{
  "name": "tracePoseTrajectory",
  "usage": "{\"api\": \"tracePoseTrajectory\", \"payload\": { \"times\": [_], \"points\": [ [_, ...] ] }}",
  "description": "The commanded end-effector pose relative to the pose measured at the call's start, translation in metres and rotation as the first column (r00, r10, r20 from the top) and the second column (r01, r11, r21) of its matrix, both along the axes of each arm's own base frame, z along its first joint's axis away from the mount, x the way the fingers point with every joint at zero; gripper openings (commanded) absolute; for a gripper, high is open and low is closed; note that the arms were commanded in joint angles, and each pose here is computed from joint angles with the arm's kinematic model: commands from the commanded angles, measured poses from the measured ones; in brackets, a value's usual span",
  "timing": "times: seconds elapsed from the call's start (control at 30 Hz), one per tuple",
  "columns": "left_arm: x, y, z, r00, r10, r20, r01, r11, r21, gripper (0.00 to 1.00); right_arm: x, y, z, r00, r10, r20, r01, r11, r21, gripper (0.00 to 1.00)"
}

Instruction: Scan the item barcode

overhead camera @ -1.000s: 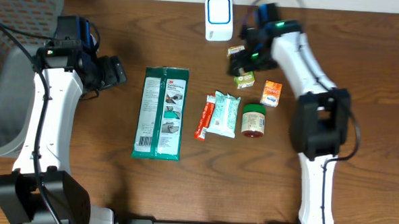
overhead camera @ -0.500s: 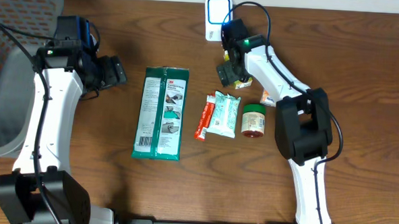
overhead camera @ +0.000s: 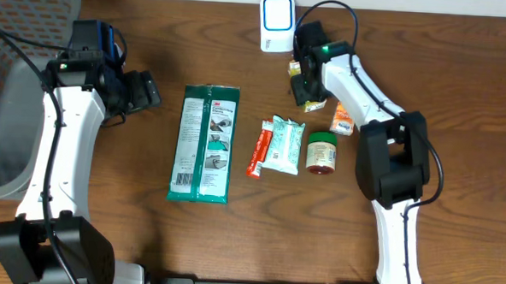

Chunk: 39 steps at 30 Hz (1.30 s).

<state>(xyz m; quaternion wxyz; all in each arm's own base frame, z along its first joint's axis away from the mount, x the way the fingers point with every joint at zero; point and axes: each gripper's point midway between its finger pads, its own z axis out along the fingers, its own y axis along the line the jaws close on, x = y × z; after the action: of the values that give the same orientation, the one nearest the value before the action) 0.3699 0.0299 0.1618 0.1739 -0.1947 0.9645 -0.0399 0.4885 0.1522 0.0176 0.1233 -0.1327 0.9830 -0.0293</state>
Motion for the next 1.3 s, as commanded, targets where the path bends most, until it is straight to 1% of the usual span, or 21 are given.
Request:
{"api": "tracePoseTrajectory", "payload": {
  "times": [0.0, 0.2, 0.3, 0.4, 0.57, 0.77, 1.0, 1.07, 1.1, 1.13, 1.2, 1.23, 1.27],
  "points": [
    [0.000, 0.002, -0.001, 1.000, -0.001, -0.005, 0.001, 1.000, 0.000, 0.92, 0.011, -0.012, 0.055, 0.994, -0.038, 0.102, 0.034, 0.999, 0.039, 0.56],
    [0.000, 0.002, -0.001, 1.000, -0.001, -0.005, 0.001, 1.000, 0.000, 0.92, 0.014, -0.038, 0.107, 0.979, -0.092, 0.183, 0.081, 0.994, 0.067, 0.56],
    [0.000, 0.002, -0.001, 1.000, -0.001, -0.005, 0.001, 1.000, 0.000, 0.92, 0.011, -0.071, 0.132, 0.967, -0.154, 0.203, 0.141, 0.987, 0.074, 0.55],
    [0.000, 0.002, -0.001, 1.000, -0.001, -0.005, 0.001, 1.000, 0.000, 0.92, 0.002, -0.114, 0.142, 0.955, -0.230, 0.185, 0.223, 0.973, 0.061, 0.54],
    [0.000, 0.002, -0.001, 1.000, -0.001, -0.005, 0.001, 1.000, 0.000, 0.92, -0.027, -0.195, 0.129, 0.923, -0.378, 0.073, 0.379, 0.925, 0.002, 0.52],
    [0.000, 0.002, -0.001, 1.000, -0.001, -0.005, 0.001, 1.000, 0.000, 0.92, -0.069, -0.282, 0.110, 0.830, -0.556, -0.031, 0.555, 0.831, -0.035, 0.51],
    [0.000, 0.002, -0.001, 1.000, -0.001, -0.005, 0.001, 1.000, 0.000, 0.92, -0.101, -0.341, 0.101, 0.716, -0.695, -0.062, 0.694, 0.719, -0.039, 0.51],
    [0.000, 0.002, -0.001, 1.000, -0.001, -0.005, 0.001, 1.000, 0.000, 0.92, -0.105, -0.349, 0.101, 0.700, -0.711, -0.066, 0.711, 0.702, -0.029, 0.52],
    [0.000, 0.002, -0.001, 1.000, -0.001, -0.005, 0.001, 1.000, 0.000, 0.92, -0.107, -0.352, 0.101, 0.693, -0.718, -0.068, 0.718, 0.696, -0.023, 0.55],
    [0.000, 0.002, -0.001, 1.000, -0.001, -0.005, 0.001, 1.000, 0.000, 0.93, -0.108, -0.354, 0.100, 0.688, -0.722, -0.073, 0.723, 0.691, -0.012, 0.64],
    [0.000, 0.002, -0.001, 1.000, -0.001, -0.005, 0.001, 1.000, 0.000, 0.92, -0.109, -0.354, 0.100, 0.683, -0.726, -0.085, 0.729, 0.685, 0.009, 0.92],
    [0.000, 0.002, -0.001, 1.000, -0.001, -0.005, 0.001, 1.000, 0.000, 0.92, -0.109, -0.354, 0.100, 0.681, -0.727, -0.090, 0.731, 0.682, 0.023, 0.99],
    [0.000, 0.002, -0.001, 1.000, -0.001, -0.005, 0.001, 1.000, 0.000, 0.92, -0.109, -0.355, 0.100, 0.679, -0.729, -0.094, 0.734, 0.679, 0.033, 0.99]
  ]
}}
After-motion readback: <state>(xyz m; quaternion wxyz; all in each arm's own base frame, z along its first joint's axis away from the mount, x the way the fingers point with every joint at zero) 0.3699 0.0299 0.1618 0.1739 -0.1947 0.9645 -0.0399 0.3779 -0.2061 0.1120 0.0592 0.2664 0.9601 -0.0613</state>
